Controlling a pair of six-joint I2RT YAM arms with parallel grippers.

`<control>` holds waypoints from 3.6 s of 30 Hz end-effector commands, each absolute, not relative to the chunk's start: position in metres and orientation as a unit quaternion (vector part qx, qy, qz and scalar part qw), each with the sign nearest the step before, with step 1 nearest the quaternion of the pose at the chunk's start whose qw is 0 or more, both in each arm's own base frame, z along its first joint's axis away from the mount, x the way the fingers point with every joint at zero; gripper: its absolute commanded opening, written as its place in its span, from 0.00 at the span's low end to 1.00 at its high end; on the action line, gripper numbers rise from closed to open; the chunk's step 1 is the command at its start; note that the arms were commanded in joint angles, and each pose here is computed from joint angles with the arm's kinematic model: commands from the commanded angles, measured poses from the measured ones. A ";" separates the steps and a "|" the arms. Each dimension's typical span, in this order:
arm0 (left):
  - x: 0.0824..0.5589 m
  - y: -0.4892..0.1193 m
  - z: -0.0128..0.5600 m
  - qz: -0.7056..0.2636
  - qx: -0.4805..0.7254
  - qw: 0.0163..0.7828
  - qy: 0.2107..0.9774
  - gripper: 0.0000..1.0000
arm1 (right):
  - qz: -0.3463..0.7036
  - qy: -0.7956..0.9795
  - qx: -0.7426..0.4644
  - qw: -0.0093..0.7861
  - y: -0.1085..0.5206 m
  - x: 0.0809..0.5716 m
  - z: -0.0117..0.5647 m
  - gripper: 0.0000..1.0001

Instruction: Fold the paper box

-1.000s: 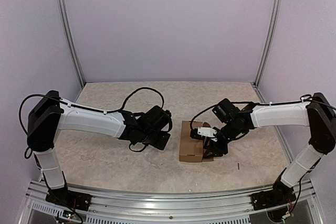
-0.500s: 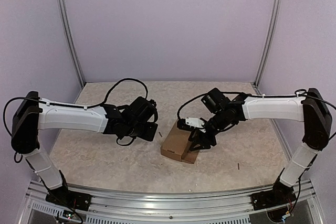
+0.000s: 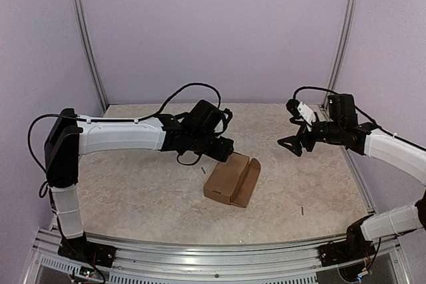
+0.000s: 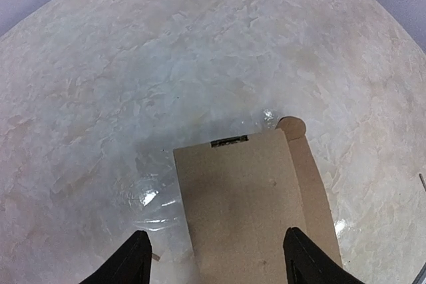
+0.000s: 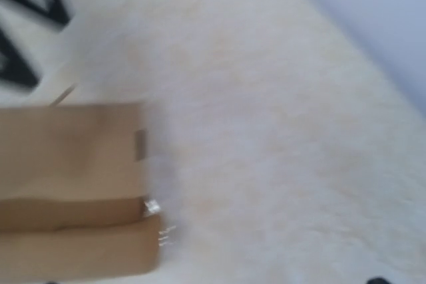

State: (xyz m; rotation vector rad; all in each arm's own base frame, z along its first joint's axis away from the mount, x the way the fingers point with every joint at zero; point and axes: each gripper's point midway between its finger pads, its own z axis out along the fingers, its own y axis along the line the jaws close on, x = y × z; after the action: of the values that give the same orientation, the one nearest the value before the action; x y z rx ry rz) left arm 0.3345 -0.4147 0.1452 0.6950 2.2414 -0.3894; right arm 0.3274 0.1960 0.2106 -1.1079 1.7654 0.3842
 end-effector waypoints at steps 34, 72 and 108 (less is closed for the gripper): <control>0.243 -0.396 0.019 -0.048 0.466 0.228 0.854 0.63 | 0.192 0.768 -0.460 0.401 0.192 0.338 0.139 0.87; 0.243 -0.356 0.085 -0.166 0.340 0.295 0.877 0.59 | 0.256 0.738 -0.566 0.262 0.317 0.224 0.049 0.47; 0.235 -0.342 0.063 -0.140 0.328 0.294 0.887 0.51 | 0.274 0.718 -0.590 0.248 0.345 0.215 0.040 0.12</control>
State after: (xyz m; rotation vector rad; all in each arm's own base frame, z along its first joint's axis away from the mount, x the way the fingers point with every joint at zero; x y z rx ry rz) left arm 0.2367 -0.3429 0.0754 0.8863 2.3281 -0.3559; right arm 0.2155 0.3343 0.0348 -1.5978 1.9850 0.7260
